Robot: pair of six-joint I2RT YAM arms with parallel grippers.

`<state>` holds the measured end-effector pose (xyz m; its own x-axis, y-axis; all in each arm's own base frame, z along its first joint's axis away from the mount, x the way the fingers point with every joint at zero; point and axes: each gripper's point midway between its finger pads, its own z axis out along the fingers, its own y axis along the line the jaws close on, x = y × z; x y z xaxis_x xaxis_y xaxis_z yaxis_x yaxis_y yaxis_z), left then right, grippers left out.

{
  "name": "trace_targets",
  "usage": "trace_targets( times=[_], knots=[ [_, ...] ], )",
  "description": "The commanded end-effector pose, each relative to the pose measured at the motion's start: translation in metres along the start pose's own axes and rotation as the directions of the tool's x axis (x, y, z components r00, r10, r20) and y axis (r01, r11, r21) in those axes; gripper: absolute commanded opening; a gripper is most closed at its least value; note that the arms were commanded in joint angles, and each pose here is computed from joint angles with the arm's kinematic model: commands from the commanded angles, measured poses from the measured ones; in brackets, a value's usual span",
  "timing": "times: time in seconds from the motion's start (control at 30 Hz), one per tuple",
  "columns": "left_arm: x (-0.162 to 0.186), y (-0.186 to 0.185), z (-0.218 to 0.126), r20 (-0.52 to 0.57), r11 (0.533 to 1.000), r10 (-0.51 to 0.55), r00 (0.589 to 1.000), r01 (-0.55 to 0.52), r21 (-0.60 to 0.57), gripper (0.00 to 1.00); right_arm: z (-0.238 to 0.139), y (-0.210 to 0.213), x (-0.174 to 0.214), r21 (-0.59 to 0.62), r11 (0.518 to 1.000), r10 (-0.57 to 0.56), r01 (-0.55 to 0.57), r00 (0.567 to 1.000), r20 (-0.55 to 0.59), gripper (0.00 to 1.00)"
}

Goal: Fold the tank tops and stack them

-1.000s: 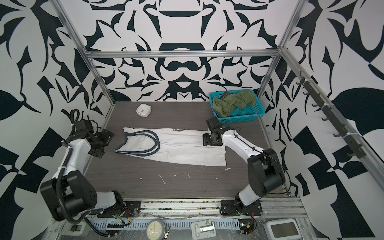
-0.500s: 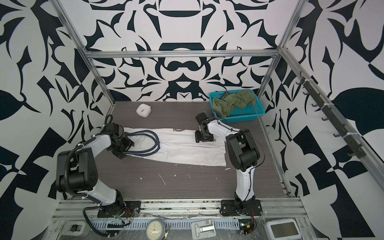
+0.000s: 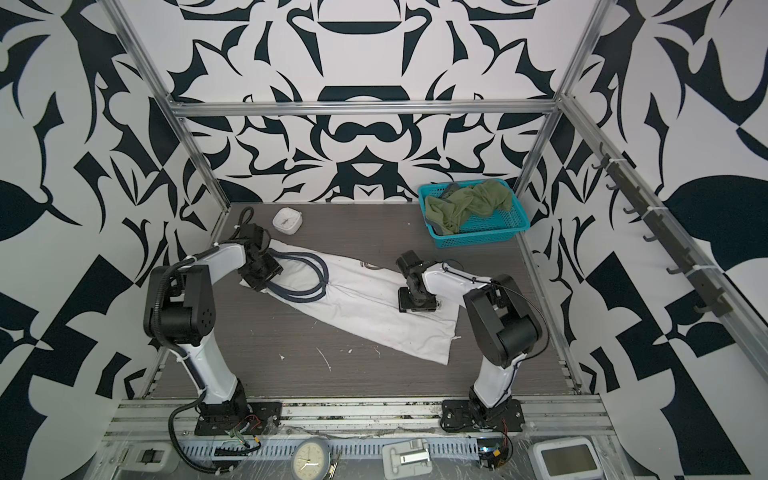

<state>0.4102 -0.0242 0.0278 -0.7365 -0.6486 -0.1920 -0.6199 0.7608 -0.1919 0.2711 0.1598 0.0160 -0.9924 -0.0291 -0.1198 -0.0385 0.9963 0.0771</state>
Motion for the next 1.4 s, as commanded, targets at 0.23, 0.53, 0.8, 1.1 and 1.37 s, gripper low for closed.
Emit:
trace_targets(
  times=[0.23, 0.53, 0.8, 1.1, 1.37],
  knots=[
    [0.056, -0.102, 0.026, -0.084, 0.932, 0.343, 0.935, -0.350, -0.091, 0.62, 0.013, 0.016, 0.131, -0.020, 0.999, 0.039, -0.044, 0.975, -0.220, 0.66],
    [0.034, -0.195, 0.059, 0.015, 0.901, 0.433, 0.901, -0.432, -0.033, 0.65, 0.024, 0.075, 0.133, -0.077, 0.995, -0.084, 0.070, 0.977, -0.197, 0.67],
    [-0.016, -0.223, 0.082, 0.111, 0.901, 0.421, 0.900, -0.429, 0.063, 0.65, 0.025, 0.153, 0.128, -0.173, 0.970, -0.196, 0.169, 0.968, -0.156, 0.68],
    [-0.059, -0.254, 0.039, 0.259, 0.875, 0.403, 0.878, -0.452, 0.173, 0.74, -0.021, 0.156, 0.105, -0.209, 0.973, -0.098, 0.098, 0.995, 0.012, 0.70],
    [-0.027, -0.236, -0.043, 0.222, 0.878, 0.438, 0.871, -0.468, 0.103, 0.81, -0.048, 0.094, 0.088, -0.132, 0.988, -0.065, 0.075, 0.994, 0.083, 0.70]
  ],
)
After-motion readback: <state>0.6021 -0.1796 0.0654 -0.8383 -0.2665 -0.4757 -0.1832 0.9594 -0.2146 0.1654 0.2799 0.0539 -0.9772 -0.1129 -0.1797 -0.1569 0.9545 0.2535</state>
